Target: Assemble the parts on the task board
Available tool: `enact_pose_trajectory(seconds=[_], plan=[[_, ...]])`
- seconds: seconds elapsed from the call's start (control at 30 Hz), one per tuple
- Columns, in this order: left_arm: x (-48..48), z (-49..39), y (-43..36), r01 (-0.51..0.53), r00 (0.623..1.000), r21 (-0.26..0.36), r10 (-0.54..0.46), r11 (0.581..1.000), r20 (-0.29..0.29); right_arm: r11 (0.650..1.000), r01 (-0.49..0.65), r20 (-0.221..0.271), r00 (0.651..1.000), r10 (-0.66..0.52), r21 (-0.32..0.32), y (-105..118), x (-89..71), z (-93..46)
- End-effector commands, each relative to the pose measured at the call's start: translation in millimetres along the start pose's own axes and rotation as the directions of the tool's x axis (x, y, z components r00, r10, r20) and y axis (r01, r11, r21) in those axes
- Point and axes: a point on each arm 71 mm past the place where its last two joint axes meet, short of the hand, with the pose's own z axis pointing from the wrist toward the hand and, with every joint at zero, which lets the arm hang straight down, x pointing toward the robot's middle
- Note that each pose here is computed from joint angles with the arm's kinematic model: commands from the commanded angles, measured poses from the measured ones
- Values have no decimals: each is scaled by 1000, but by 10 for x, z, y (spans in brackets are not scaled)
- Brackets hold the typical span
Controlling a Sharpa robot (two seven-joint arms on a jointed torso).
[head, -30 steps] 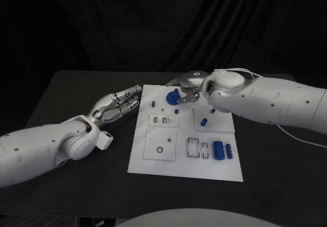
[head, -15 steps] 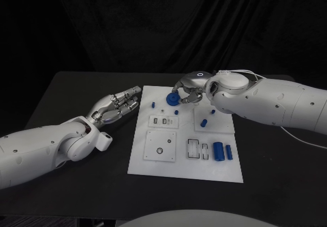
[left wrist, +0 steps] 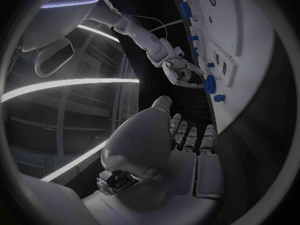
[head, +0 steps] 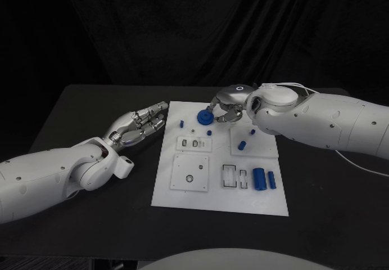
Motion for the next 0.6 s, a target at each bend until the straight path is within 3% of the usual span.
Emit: enact_pose_trajectory(seconds=[0.03,0.3,0.6], plan=[[18,0,-59,8,1000,85,-6,996,-15,1000,4,-29,1000,-3,16,-26,41,-11],[20,0,-58,9,1000,84,-8,996,-17,999,2,-53,999,0,33,-59,82,-32],[13,-6,-56,10,1000,81,-9,997,-17,999,-1,-25,1000,2,43,-115,78,-73]])
